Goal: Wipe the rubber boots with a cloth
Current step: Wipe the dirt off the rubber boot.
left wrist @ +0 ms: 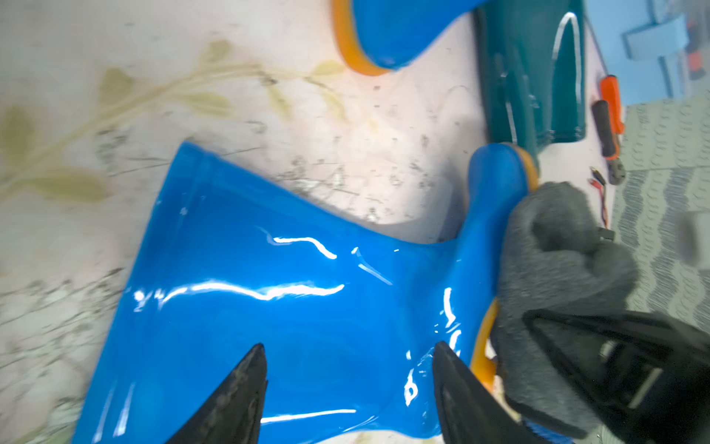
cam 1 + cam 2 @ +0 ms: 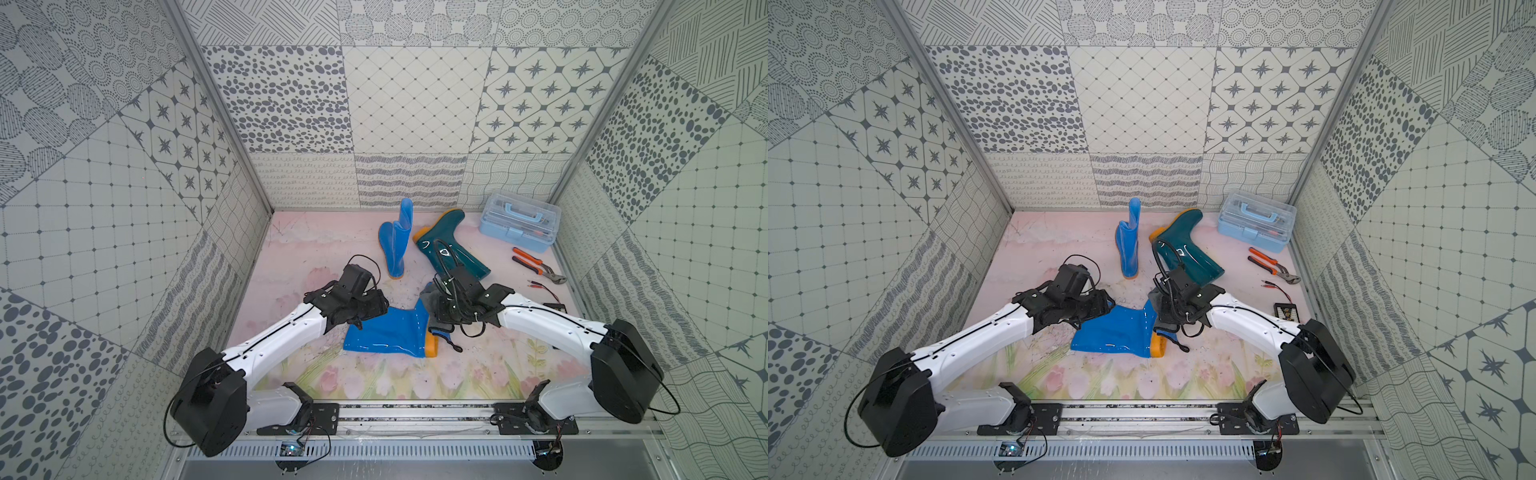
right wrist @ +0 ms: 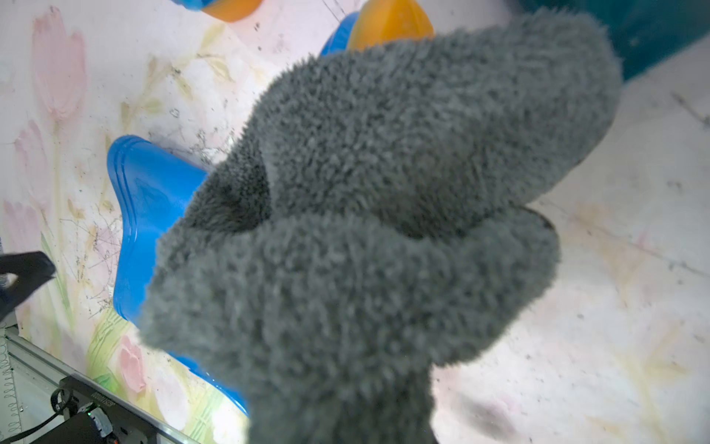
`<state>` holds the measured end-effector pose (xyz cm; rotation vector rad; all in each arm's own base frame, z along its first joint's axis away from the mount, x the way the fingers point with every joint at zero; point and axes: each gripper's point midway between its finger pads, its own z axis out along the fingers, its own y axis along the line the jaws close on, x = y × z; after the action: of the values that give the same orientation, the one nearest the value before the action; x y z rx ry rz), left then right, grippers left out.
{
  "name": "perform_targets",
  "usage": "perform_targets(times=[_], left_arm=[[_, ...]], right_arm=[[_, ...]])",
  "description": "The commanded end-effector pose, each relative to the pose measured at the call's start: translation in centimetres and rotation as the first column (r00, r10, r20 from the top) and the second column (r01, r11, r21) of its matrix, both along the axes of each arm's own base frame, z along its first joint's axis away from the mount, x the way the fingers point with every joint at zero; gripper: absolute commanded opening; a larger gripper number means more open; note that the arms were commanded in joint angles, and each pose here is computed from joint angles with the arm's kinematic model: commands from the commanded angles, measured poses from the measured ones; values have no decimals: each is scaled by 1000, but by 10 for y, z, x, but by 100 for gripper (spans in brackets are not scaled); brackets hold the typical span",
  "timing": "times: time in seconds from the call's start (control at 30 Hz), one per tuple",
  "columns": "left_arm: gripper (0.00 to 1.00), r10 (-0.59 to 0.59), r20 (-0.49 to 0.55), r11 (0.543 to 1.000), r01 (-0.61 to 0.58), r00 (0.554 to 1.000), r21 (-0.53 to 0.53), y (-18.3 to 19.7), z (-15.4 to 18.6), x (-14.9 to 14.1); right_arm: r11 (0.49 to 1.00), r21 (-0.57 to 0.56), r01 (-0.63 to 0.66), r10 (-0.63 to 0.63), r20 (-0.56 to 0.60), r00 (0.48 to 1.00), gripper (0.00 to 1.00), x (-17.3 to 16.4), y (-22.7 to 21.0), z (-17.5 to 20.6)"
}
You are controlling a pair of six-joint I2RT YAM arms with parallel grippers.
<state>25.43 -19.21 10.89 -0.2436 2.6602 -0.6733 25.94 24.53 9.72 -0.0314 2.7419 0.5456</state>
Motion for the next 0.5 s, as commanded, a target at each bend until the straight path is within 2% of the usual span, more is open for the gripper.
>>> perform_targets(times=[0.0, 0.17, 0.33, 0.47], left_arm=[[68, -4, -111, 999, 8, 994, 32, 40, -42, -33], [68, -2, -127, 999, 8, 992, 43, 50, -62, -47], [67, -10, -139, 999, 17, 990, 46, 55, -76, -56], [67, 9, -183, 997, 4, 983, 74, 61, -91, -65]], right_arm=[[999, 19, -30, 27, 107, 994, 4, 24, 13, 31], [1000, -28, 14, -9, 151, 988, 4, 27, -1, 54], [998, -53, 43, -28, 258, 966, 4, 22, -10, 92], [999, -42, 1, 9, 242, 970, 4, 18, 13, 80]])
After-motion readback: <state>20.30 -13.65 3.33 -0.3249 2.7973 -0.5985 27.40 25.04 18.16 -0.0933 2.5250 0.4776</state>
